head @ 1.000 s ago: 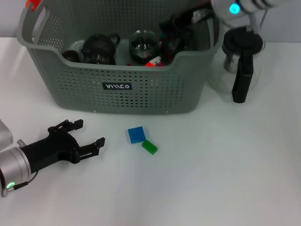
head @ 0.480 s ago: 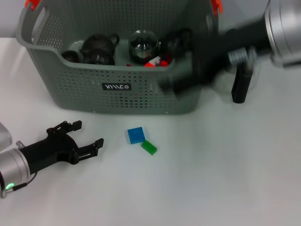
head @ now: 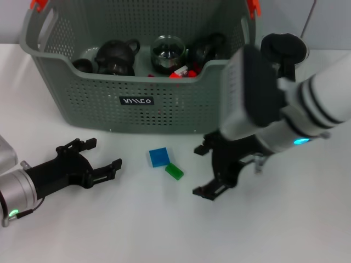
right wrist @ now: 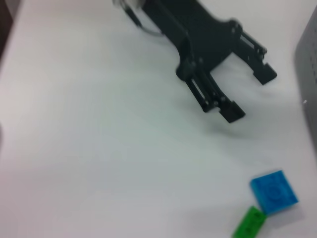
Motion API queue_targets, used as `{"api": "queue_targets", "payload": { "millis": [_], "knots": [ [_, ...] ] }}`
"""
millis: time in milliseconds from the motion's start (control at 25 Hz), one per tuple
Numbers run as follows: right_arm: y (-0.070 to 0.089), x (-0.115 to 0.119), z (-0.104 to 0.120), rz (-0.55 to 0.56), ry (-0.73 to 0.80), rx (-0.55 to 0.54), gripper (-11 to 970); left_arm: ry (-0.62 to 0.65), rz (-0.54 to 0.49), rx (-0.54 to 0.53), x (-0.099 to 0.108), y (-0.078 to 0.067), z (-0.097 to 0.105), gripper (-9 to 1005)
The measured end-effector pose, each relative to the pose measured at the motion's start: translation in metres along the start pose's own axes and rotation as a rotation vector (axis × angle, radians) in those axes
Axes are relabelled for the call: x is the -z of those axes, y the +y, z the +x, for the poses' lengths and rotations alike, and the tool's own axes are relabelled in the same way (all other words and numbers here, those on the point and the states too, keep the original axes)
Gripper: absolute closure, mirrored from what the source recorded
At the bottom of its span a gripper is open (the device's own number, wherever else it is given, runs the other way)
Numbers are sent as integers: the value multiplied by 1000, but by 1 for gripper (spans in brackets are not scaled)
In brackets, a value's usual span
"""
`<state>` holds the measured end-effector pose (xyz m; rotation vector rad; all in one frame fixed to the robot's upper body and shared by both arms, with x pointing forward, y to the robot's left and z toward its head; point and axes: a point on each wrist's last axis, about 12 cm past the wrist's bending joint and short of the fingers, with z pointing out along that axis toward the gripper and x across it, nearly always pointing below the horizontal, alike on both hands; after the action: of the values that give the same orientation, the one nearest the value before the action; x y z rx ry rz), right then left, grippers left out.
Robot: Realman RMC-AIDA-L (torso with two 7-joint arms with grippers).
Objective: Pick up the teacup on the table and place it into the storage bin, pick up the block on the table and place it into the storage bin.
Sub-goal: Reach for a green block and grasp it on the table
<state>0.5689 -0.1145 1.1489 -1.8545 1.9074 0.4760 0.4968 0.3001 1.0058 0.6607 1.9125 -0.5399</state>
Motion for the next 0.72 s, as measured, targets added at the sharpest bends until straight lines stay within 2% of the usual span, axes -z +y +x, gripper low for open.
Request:
{"api": "queue_targets", "payload": {
  "millis": [200, 360, 440, 720],
  "knots": [
    [-1, -31, -12, 68, 29, 85, 33, 0, 1, 3, 0, -1, 1, 106],
    [-1, -47, -20, 88, 8, 89, 36, 1, 1, 5, 0, -2, 1, 106],
    [-3, -52, -21, 85, 14, 44, 38, 1, 1, 5, 0, -2, 1, 106],
    [-16, -60, -21, 99, 57, -251, 43, 1, -2, 8, 1, -1, 2, 106]
  ]
}}
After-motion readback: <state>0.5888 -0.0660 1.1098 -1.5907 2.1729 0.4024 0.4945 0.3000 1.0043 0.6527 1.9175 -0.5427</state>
